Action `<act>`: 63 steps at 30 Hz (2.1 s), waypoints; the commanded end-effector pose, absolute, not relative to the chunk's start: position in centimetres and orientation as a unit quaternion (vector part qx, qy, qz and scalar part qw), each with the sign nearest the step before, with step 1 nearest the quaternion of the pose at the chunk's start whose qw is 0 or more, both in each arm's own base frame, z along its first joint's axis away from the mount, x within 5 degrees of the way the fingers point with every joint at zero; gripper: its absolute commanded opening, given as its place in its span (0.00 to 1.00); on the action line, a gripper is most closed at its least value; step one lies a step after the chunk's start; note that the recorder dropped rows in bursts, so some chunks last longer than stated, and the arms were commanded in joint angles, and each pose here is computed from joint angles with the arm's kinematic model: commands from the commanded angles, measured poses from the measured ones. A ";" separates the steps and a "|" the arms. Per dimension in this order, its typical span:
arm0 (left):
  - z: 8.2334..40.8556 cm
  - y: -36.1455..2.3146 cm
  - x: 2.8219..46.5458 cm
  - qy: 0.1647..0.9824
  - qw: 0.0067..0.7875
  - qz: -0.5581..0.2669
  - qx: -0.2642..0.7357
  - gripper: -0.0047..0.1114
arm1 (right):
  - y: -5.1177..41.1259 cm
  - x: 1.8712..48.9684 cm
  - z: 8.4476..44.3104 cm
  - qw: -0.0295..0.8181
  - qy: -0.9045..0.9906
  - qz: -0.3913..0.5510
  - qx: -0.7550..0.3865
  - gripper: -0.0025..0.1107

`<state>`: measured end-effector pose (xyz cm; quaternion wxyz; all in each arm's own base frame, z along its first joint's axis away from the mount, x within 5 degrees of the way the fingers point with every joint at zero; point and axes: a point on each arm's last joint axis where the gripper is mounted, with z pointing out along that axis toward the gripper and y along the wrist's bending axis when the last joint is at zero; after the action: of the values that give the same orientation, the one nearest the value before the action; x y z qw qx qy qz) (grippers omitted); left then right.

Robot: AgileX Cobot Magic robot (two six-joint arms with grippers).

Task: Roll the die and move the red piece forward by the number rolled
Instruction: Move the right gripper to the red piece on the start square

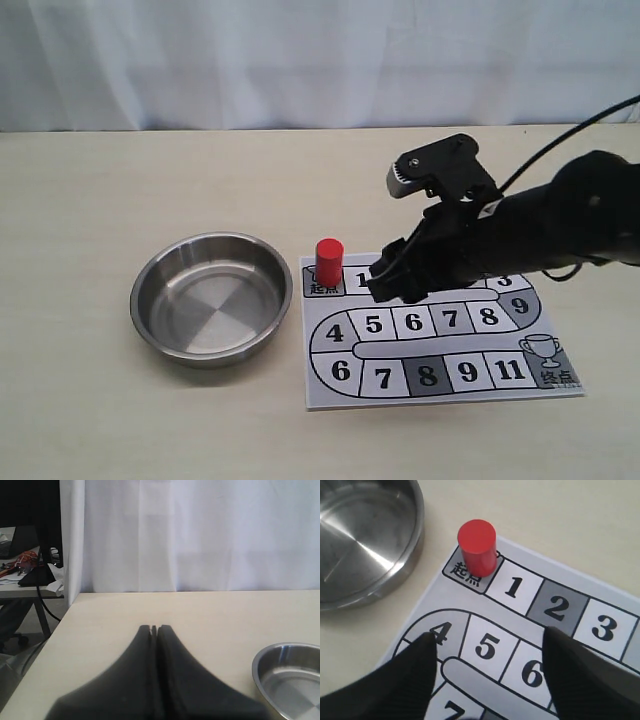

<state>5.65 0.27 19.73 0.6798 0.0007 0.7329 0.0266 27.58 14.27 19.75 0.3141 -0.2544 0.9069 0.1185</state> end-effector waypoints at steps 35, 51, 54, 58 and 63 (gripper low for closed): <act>20.0 0.3 5.6 0.726 0.687 0.026 0.001 0.04 | 20.2 37.1 15.0 0.277 0.912 0.149 -0.264 0.58; 20.0 0.3 5.6 0.727 0.687 0.027 0.001 0.04 | 21.1 37.3 12.1 0.281 0.905 0.117 -0.296 0.58; 20.0 0.3 5.6 0.727 0.687 0.027 0.001 0.04 | 21.1 37.3 12.1 0.281 0.905 0.117 -0.296 0.53; 20.0 0.3 5.6 0.726 0.687 0.026 0.001 0.04 | 21.1 37.3 12.1 0.281 0.905 0.117 -0.296 0.49; 20.0 0.3 5.6 0.726 0.687 0.026 0.001 0.04 | 21.1 37.3 12.1 0.280 0.906 0.117 -0.296 0.33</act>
<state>5.65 0.27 19.73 0.6798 0.0007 0.7329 0.0266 37.01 21.21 11.82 0.2737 -0.2943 0.9078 0.1200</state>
